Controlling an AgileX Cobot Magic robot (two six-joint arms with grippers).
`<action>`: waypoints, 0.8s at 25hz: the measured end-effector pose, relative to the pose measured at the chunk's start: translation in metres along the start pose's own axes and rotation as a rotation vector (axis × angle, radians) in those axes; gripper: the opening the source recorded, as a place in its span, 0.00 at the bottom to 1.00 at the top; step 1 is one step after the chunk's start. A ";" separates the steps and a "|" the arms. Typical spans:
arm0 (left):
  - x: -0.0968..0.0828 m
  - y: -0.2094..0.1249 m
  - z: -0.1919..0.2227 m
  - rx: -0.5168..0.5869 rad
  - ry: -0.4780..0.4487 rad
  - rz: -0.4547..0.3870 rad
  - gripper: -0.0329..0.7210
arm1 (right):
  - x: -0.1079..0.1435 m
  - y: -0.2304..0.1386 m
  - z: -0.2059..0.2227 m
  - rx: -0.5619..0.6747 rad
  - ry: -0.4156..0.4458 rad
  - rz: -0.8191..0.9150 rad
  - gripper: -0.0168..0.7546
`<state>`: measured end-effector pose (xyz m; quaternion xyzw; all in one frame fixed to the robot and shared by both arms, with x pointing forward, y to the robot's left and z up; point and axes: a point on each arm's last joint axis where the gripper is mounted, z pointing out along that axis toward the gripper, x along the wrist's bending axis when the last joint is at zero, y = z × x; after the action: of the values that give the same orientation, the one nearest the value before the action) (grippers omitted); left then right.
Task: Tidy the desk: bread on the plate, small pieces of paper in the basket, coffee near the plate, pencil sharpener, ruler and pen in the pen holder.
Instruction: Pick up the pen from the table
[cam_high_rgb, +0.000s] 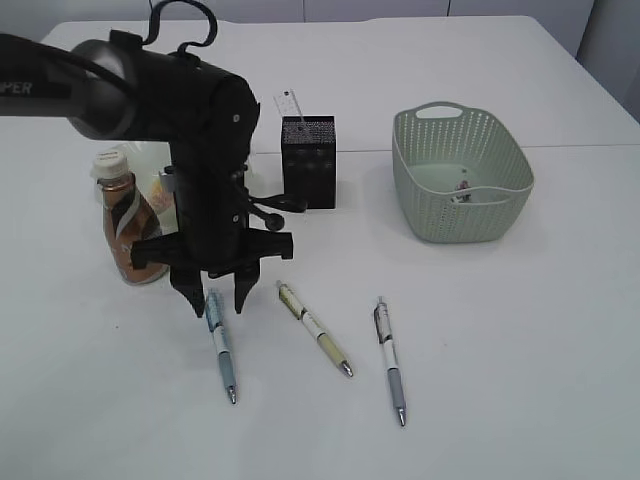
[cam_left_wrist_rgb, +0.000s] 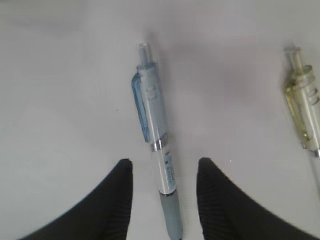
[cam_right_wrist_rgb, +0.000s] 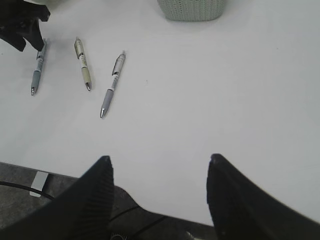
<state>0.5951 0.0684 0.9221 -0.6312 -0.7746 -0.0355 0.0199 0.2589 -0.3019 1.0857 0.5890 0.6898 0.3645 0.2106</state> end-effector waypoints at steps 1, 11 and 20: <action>0.000 0.000 0.002 0.003 0.003 -0.001 0.45 | 0.000 0.001 -0.001 -0.003 0.001 0.001 0.62; -0.003 0.000 0.021 0.034 0.030 0.000 0.45 | 0.000 0.001 -0.002 -0.001 0.000 0.001 0.62; -0.005 0.001 0.031 0.035 0.030 0.001 0.45 | 0.000 0.000 -0.003 0.008 -0.003 0.002 0.62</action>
<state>0.5974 0.0664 0.8907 -0.6307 -0.7742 -0.0314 0.0426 0.2573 -0.3029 1.0874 0.5909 0.6904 0.3611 0.2093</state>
